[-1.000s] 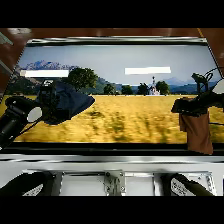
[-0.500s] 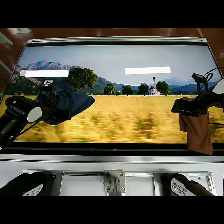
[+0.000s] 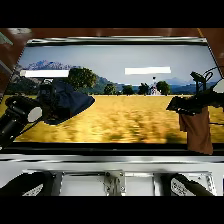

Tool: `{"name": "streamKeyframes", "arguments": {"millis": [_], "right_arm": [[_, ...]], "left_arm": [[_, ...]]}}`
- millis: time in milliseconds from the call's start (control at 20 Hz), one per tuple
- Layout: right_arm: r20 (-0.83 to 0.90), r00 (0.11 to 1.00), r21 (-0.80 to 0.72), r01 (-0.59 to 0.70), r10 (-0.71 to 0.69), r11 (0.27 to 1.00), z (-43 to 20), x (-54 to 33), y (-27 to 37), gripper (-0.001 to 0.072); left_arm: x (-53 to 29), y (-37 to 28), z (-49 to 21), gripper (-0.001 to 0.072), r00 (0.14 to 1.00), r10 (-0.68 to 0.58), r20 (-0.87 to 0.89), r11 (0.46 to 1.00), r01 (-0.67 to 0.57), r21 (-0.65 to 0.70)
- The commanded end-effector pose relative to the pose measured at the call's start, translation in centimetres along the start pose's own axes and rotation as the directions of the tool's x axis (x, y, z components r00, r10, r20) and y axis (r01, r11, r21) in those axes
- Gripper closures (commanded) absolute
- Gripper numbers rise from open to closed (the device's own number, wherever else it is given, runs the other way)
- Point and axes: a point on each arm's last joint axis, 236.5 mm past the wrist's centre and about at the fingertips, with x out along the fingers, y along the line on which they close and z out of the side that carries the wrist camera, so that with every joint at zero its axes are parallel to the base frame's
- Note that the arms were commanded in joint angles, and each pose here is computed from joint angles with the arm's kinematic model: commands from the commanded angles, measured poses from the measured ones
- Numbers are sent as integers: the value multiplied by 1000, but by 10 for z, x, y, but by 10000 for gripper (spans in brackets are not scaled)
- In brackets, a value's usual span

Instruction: Fold the shirts.

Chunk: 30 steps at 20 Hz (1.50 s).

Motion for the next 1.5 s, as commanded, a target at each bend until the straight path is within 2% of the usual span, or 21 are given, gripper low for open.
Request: {"name": "streamKeyframes", "arguments": {"millis": [0, 250, 300, 350, 400, 450, 550, 700, 950, 1050, 1250, 1450], "right_arm": [[43, 999, 8, -31, 30, 999, 10, 0, 7, 94], [58, 998, 8, -27, 26, 1000, 14, -1, 6, 94], [58, 998, -4, -26, 26, 1000, 14, -1, 6, 94], [58, 998, -13, -25, 26, 1000, 14, -1, 6, 94], [59, 998, -22, -25, 27, 999, 14, -1, 6, 93], [59, 998, -25, -25, 26, 999, 14, -1, 6, 94], [59, 998, -30, -25, 27, 999, 14, -1, 6, 93], [63, 998, -34, -24, 26, 999, 15, -1, 6, 94], [74, 997, -39, -21, 24, 999, 17, -1, 6, 94], [80, 997, -39, -20, 23, 999, 19, -1, 6, 95], [96, 995, -39, -18, 21, 999, 23, -1, 5, 95], [100, 995, -35, -21, 24, 999, 23, -1, 6, 96]], "left_arm": [[3, -15, 32, 669, 990, -59, 128, 998, 58, 7], [14, -17, 35, 668, 990, -60, 124, 998, 59, 7], [14, -17, 37, 634, 989, -61, 133, 998, 59, 20], [15, -17, 42, 416, 987, -61, 149, 997, 53, 58], [16, -16, 43, 110, 987, -61, 151, 995, 48, 87], [17, -13, 43, 7, 988, -54, 148, 994, 39, 105], [24, 8, 51, 14, 987, -11, 158, 996, -4, 90], [41, 68, 80, 7, 978, 72, 198, 996, -62, -57], [82, 180, 117, -5, 970, 203, 133, 941, -156, -300], [109, 198, 112, -7, 986, 162, 42, 902, -131, -411], [167, 186, 116, -7, 999, -33, -12, 800, 19, -599], [197, 164, 109, -1, 993, -104, -55, 823, 55, -565]]}}
